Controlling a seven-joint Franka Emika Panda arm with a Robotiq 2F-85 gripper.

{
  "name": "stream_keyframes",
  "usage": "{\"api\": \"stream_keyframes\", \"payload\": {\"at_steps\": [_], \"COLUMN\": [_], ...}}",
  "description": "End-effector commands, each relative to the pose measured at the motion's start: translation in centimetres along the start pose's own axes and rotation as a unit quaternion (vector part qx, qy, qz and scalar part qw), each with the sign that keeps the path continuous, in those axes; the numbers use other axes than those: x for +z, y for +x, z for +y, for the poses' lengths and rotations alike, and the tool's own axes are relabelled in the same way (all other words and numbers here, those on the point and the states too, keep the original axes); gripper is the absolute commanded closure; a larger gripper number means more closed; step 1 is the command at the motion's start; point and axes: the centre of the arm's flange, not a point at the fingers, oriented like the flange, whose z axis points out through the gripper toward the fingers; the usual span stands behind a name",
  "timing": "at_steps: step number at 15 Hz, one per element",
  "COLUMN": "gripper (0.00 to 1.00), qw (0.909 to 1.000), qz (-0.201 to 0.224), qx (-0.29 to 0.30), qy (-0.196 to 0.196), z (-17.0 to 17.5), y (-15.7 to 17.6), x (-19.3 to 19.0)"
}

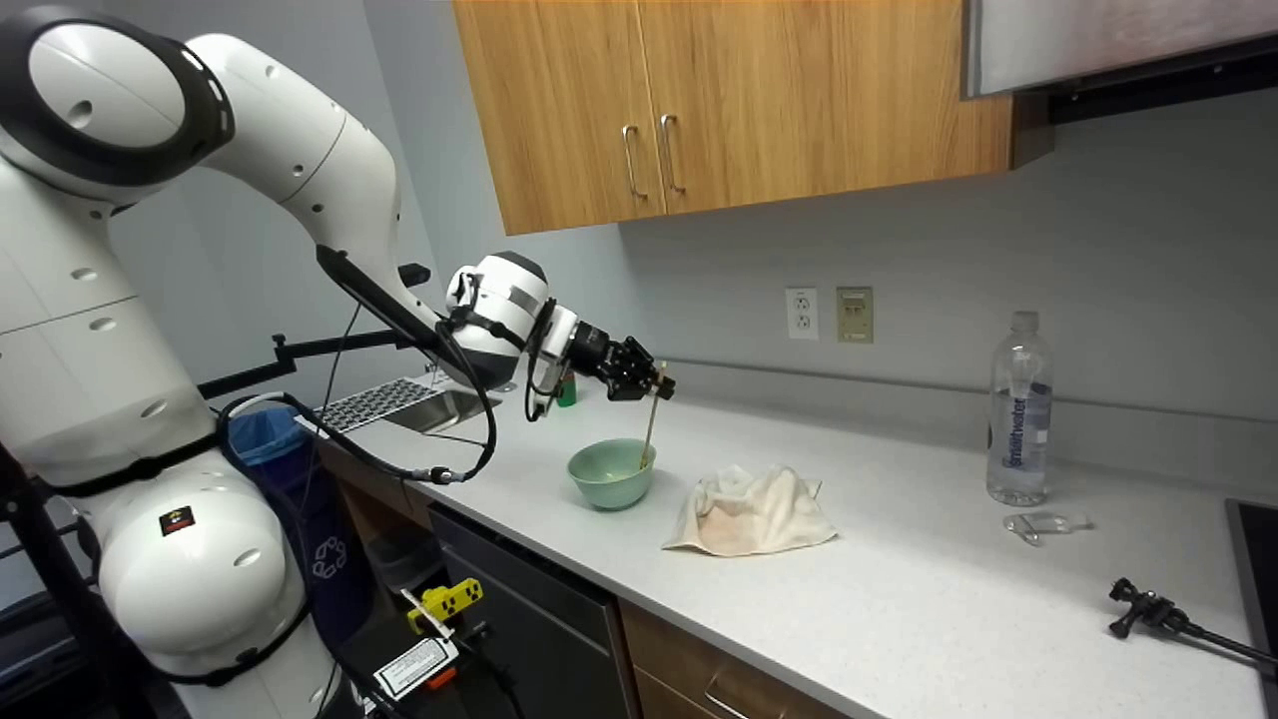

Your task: Use the spatula to stir the contents in the green bowl

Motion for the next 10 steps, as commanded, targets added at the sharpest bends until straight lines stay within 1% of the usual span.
{"api": "stream_keyframes", "payload": {"at_steps": [1, 3, 5, 8, 10], "gripper": [0.96, 0.96, 0.96, 0.96, 0.96], "qw": [0.9988, 0.9978, 0.9978, 0.9989, 0.9998], "qz": [0.049, 0.066, 0.065, 0.045, 0.019], "qx": [0.007, 0.008, 0.001, -0.005, -0.002], "qy": [0.008, 0.010, 0.011, 0.010, 0.004], "z": [-0.2, -0.3, -0.3, -0.2, -0.3], "y": [-0.3, -0.5, -0.9, -1.5, -1.8], "x": [-0.2, -0.4, -0.7, -0.9, -0.7]}}
